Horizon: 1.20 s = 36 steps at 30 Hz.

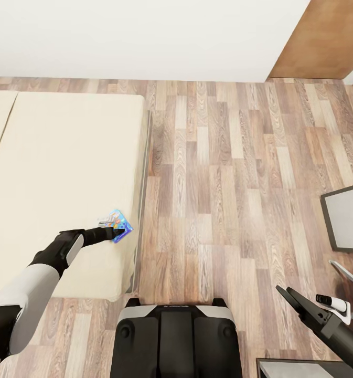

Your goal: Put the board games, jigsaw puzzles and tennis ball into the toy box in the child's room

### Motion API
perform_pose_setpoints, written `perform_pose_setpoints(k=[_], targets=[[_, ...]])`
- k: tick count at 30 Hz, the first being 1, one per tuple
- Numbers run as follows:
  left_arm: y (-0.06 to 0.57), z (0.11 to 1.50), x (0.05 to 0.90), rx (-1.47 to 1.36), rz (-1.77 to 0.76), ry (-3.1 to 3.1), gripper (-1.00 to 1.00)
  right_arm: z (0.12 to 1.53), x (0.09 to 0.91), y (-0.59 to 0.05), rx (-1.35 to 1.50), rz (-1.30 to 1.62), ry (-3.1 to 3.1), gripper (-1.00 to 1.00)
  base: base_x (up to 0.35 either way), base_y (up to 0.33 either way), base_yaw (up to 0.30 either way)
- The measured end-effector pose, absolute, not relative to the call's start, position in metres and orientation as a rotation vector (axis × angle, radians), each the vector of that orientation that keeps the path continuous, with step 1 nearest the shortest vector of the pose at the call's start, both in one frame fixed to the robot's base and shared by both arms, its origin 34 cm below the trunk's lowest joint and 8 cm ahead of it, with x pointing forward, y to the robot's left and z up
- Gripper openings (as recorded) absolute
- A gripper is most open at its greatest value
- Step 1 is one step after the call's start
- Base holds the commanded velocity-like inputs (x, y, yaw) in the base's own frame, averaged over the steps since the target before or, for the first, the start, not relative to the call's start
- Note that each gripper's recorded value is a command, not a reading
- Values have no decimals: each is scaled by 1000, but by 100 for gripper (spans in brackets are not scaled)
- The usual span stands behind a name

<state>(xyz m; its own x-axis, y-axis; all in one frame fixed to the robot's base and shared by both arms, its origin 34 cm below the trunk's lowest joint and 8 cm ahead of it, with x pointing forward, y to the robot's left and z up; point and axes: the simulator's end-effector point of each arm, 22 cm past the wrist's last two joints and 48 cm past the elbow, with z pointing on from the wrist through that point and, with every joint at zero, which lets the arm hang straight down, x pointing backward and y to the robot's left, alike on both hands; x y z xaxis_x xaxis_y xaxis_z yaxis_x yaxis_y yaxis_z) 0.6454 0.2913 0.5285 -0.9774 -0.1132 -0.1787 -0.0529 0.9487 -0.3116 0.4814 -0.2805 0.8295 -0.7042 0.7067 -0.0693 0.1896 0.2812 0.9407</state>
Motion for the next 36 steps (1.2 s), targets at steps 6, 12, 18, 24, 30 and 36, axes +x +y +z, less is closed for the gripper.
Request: perform_pose_setpoints(k=[6,12,18,24,30,36], targets=[[292,529,645,-125,-456,2908,100,829,481,-281,803,1423,2075,100,0,-1,0],[292,529,645,-125,-457,2908,100,829,481,-281,803,1423,2075,100,0,0,0],[291,529,645,-125,-458,2908,100,829,481,-281,803,1423,2075,100,0,0,0],[290,529,645,-125,-473,2908,100,829,481,-281,802,1423,2075,100,0,0,0],[292,530,645,-129,-477,2909,100,829,481,-281,802,1422,2076,100,0,0,0],[292,530,644,-131,-478,2910,100,829,481,-281,802,1422,2077,100,0,0,0]])
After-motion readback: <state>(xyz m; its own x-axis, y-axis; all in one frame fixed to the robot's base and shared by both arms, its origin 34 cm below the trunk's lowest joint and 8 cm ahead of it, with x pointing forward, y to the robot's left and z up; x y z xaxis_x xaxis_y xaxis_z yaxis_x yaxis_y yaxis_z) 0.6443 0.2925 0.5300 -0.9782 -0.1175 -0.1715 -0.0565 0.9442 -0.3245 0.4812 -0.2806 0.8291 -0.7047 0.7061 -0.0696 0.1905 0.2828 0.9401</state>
